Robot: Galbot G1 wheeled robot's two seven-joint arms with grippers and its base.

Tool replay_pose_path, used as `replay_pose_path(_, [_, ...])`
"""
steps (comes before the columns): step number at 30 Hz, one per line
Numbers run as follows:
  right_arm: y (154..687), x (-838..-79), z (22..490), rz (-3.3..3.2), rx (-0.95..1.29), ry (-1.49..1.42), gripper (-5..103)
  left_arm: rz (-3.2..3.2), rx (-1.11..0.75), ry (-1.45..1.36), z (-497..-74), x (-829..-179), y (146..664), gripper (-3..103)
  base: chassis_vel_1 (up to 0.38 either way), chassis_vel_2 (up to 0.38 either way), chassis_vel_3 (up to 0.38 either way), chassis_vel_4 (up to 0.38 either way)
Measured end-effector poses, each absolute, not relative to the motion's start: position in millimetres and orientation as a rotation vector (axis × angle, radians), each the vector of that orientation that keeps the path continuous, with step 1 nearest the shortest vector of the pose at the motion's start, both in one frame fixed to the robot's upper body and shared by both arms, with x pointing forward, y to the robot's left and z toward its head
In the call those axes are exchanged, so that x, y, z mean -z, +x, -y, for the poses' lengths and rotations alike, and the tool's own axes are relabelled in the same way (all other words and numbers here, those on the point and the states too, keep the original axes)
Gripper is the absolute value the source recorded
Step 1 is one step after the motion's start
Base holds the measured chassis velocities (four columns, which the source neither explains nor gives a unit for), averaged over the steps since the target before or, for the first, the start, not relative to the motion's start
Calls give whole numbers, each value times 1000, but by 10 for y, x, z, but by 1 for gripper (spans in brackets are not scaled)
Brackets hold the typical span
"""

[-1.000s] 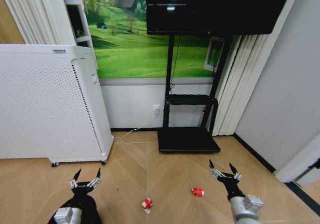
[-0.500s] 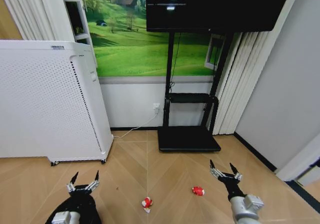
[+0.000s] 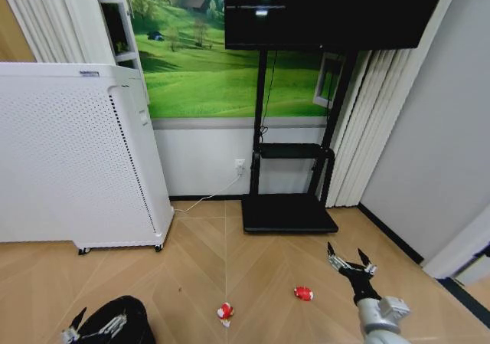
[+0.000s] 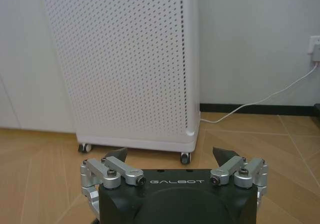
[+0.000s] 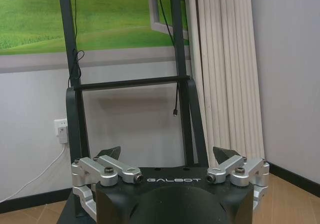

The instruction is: Pick up the trash bin and place the garbage on the floor into it.

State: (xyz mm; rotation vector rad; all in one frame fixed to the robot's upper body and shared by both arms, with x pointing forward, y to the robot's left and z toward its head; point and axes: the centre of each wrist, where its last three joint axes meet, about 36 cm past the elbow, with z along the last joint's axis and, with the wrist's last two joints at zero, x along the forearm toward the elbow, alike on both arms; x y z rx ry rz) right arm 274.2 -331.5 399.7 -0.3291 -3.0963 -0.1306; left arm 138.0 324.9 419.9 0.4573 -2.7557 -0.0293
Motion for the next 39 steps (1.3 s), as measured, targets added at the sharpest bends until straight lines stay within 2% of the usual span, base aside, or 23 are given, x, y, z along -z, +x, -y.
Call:
replay_pose_path(8, [2795,-3978,3359,3100,140,-338,100,2583,-222,584,-3127,-4245,1018,86,0,0,0,0])
replay_pose_path(13, [2814,-3957,3392,3095,149,-348,100,2521,-320,661,-3168,-4238,820,90,0,0,0,0])
replay_pose_path(27, [2936,-3923,3448,3070,162,-365,100,2511,-259,777,-3233,-3991,444,92,0,0,0,0])
replay_pose_path(39, [2897,-3822,3463,3035,176,-375,100,2588,-242,710,-3786,-3686,543,92,0,0,0,0])
